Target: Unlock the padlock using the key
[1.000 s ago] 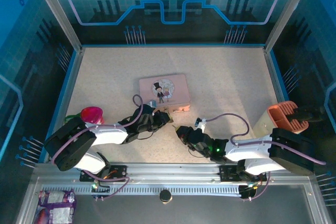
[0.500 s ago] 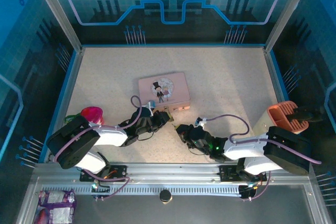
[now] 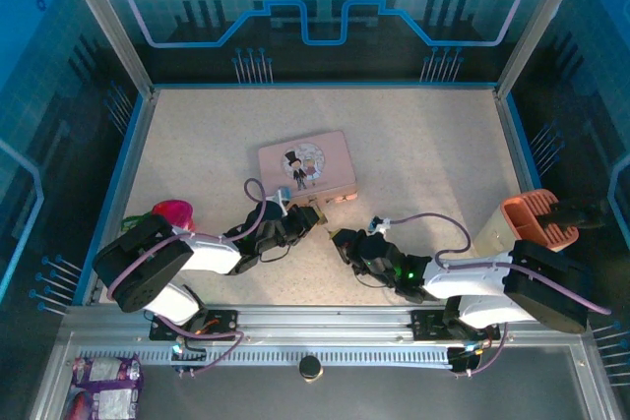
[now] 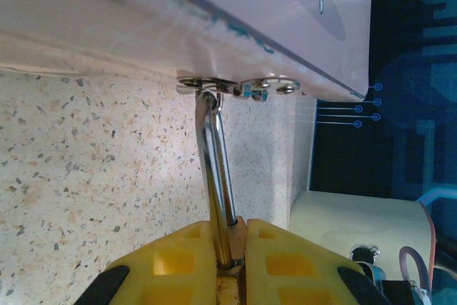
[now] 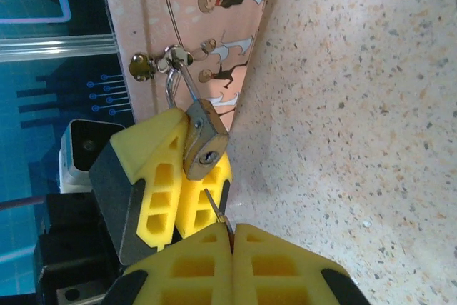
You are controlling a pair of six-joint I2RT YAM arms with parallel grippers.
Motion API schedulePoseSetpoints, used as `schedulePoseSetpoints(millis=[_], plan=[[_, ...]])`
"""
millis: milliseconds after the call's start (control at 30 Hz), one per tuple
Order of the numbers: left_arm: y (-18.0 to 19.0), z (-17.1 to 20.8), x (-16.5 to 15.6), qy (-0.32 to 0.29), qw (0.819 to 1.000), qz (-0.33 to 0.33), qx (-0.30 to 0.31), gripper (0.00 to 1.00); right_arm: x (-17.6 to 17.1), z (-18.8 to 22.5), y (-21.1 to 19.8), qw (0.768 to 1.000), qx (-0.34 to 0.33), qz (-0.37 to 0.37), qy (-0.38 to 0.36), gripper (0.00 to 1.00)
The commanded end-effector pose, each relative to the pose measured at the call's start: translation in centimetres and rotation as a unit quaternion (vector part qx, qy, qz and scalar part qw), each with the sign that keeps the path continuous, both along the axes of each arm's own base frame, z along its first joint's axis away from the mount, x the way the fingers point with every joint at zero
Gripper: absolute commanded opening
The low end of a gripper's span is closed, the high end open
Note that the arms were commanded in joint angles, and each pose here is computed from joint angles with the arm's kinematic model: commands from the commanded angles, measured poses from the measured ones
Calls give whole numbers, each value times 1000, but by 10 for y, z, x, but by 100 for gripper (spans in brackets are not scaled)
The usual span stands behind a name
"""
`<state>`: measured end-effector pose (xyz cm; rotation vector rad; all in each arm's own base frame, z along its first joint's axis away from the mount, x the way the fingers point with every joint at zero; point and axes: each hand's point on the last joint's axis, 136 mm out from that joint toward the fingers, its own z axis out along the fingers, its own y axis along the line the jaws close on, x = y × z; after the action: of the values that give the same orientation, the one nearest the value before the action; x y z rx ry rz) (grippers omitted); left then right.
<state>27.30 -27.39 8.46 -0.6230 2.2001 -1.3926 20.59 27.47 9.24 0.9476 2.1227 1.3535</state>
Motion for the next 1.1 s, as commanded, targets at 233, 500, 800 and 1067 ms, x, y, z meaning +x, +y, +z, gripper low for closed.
schedulePoseSetpoints(millis=[233,500,800,1067], plan=[[-14,49,2,-45,996,-5,-79,0,13,12,15,1000,23,-7,-11,0],[-12,52,2,-47,996,0,-82,0,13,10,13,999,29,-16,-17,0],[-9,53,2,-50,995,7,-85,0,2,-2,4,999,17,-34,-2,0],[-7,54,1,-54,994,13,-90,0,0,-4,-8,998,12,-57,-5,0]])
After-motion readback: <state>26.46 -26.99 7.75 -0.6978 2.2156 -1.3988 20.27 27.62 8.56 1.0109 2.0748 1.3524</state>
